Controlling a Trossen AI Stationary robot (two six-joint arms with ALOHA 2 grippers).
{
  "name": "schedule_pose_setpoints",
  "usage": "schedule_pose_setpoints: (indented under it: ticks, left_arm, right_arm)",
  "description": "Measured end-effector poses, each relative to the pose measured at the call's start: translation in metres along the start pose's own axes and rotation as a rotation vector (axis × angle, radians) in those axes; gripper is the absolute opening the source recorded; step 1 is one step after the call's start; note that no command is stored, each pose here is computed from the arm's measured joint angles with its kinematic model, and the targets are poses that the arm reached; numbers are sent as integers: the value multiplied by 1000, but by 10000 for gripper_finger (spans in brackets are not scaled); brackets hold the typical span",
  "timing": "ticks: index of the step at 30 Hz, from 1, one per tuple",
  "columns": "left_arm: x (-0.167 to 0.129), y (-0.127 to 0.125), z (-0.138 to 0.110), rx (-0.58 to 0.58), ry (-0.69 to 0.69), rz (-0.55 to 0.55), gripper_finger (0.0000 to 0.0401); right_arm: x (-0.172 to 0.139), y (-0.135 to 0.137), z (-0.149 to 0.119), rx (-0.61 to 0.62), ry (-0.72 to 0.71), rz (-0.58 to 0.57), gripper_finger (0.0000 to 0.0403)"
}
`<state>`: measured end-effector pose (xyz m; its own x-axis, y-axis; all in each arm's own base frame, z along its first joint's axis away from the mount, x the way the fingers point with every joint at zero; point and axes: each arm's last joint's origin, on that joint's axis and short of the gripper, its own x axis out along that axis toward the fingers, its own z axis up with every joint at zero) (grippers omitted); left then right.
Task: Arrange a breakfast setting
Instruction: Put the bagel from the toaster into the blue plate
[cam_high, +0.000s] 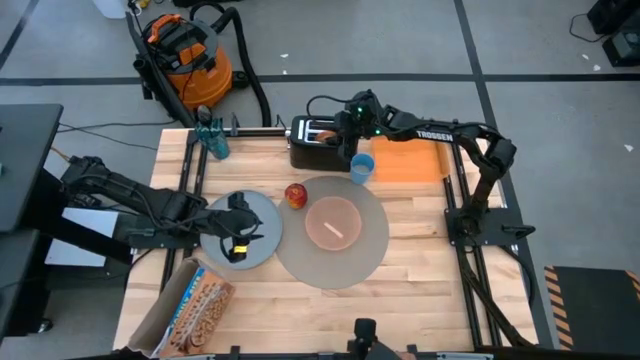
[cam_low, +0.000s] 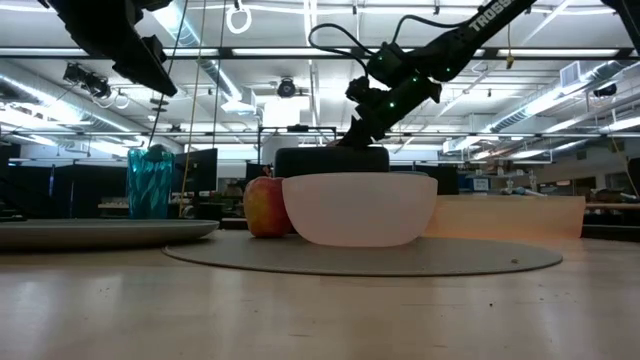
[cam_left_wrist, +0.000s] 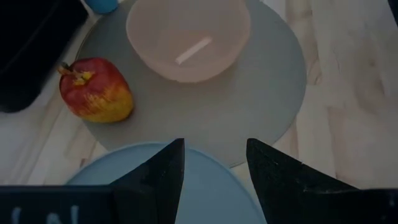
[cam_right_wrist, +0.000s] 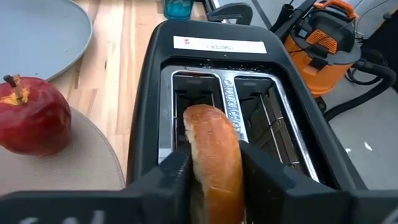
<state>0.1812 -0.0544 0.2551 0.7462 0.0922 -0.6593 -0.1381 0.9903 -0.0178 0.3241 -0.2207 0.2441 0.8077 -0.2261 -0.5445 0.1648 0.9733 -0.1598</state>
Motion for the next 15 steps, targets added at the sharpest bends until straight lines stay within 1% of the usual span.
schedule_pose_setpoints:
  ticks: [4, 7, 12, 15]
  left_arm:
    - [0, 0, 1, 7, -7, -3, 181]
    - [0, 0, -1, 11, 10, 4, 181]
    - [0, 1, -4, 24, 42, 14, 181]
    - [0, 3, -7, 13, 71, 25, 181]
  right_arm:
    - [-2, 0, 1, -2, -5, -3, 75]
    - [-9, 1, 7, -16, -24, -13, 49]
    - [-35, 8, 28, -52, -91, -56, 45]
    - [-57, 18, 46, -81, -154, -89, 47]
